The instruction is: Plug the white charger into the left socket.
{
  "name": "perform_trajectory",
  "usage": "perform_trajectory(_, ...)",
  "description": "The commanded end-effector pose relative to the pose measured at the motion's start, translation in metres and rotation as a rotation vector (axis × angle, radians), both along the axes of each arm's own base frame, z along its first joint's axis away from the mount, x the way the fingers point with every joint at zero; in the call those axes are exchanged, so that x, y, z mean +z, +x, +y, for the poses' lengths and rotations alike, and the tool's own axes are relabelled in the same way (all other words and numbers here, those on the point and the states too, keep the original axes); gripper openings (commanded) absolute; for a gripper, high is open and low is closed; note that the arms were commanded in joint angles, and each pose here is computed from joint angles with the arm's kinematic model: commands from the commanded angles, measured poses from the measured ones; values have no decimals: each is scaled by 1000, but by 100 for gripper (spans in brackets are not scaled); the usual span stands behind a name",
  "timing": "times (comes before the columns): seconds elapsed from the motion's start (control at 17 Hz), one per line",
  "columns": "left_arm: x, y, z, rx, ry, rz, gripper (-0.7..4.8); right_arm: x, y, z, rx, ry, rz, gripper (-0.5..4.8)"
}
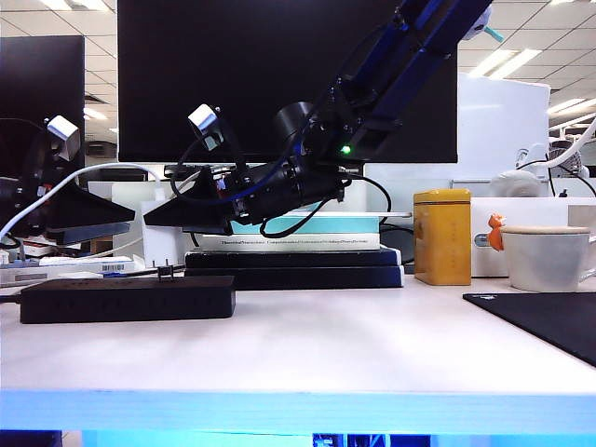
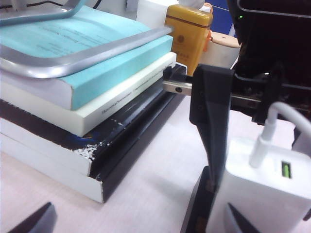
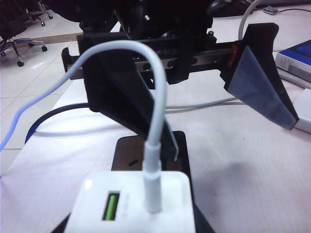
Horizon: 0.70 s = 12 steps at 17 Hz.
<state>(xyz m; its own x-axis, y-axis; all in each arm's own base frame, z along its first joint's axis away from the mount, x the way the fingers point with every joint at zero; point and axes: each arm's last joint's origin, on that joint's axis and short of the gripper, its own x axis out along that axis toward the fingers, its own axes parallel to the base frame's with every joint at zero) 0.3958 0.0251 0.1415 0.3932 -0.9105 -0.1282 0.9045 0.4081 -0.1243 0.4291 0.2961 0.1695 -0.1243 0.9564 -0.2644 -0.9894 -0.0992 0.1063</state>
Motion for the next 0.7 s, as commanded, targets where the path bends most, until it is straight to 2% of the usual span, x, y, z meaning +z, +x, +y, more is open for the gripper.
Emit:
perform_trajectory(0.06,4,0,0,-7,0,-22,479,-6,-1,-1,4,-16,22,211)
perform_trajectory(0.47,4,1,-5,-23,-2,-22,479,-8,0,0,-22,-42,-43,211)
perform_trajectory(0.7,11,2,-6,-54,-42,-22,479,-14,-2,-2,-13,-71,-69,211)
